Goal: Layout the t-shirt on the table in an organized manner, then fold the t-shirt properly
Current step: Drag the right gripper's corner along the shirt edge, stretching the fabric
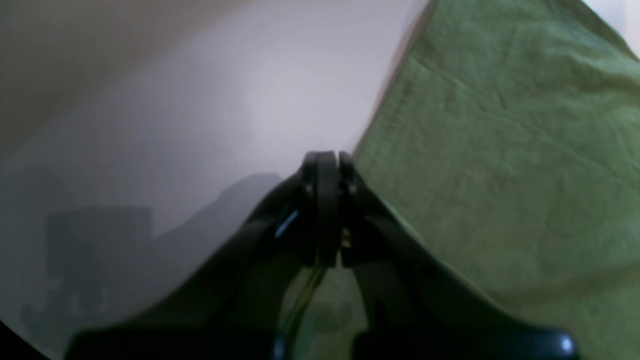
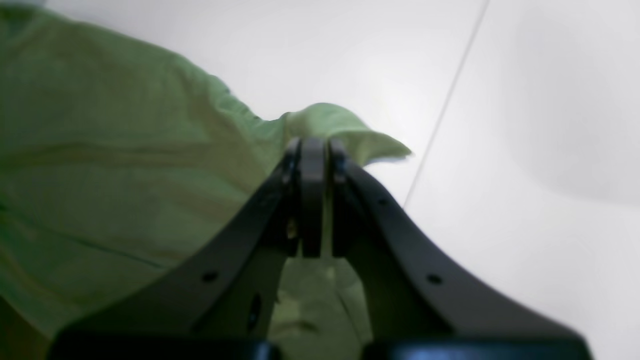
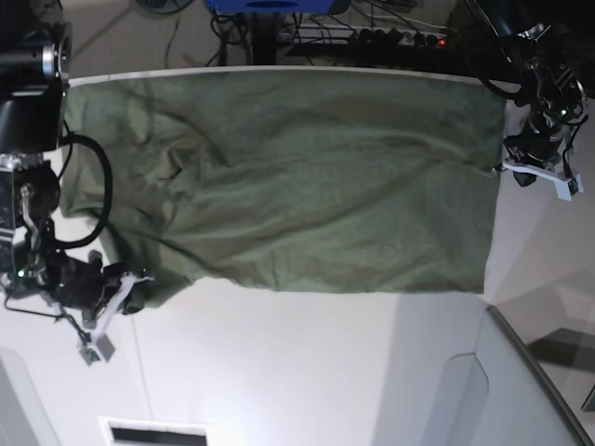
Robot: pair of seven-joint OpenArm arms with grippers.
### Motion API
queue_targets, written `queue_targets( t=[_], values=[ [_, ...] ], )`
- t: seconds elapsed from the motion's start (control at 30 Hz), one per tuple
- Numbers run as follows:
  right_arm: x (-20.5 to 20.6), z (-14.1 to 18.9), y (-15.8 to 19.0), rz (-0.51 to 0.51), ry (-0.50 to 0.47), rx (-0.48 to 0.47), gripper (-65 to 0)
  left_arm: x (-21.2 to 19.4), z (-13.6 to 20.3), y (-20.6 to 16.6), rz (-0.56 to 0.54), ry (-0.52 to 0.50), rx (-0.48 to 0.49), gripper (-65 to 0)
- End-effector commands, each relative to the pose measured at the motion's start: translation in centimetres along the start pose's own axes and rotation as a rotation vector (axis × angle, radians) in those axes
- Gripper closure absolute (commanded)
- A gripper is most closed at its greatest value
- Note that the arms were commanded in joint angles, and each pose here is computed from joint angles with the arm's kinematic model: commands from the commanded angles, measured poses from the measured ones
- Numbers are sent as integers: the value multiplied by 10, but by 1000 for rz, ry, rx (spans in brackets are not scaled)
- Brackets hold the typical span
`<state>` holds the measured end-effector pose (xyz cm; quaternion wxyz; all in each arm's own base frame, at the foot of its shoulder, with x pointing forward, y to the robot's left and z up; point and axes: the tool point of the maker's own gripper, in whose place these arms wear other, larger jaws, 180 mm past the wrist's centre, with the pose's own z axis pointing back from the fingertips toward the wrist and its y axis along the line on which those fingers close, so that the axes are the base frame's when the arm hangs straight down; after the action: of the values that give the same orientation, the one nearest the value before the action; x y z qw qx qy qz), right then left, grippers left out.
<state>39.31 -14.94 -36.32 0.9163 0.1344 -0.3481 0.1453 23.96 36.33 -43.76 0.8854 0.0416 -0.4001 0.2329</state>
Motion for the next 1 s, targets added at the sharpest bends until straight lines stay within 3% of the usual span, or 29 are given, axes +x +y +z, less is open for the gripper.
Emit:
queue_targets(
  t=[0.0, 0.33, 0.5, 0.57, 0.63, 0.8, 0.83, 0.97],
  values=[
    [20, 9, 2, 22, -62, 5, -14, 20, 2, 3, -13, -55, 2, 0],
    [-59, -17, 17, -98, 88, 58, -21, 24, 0, 2, -7, -61, -3, 0],
    [-40, -13, 9, -84, 2, 36, -23, 24, 0, 1, -8, -61, -4, 0],
    [-33, -3, -10, -87, -22, -5, -38, 23, 1, 2, -9, -59, -2, 0],
    [-21, 1, -25, -87, -41, -34, -114, 22, 1, 3, -11, -57, 0, 0],
    [-26, -1, -69, -72, -11, -178, -390, 20, 2, 4, -11, -54, 1, 0],
    [-31, -5, -73, -69, -8, -198, -417, 20, 2, 4, -11, -54, 1, 0],
    [-50, -21, -80, -82, 42, -218, -423, 22, 1, 3, -9, -58, -1, 0]
  ],
)
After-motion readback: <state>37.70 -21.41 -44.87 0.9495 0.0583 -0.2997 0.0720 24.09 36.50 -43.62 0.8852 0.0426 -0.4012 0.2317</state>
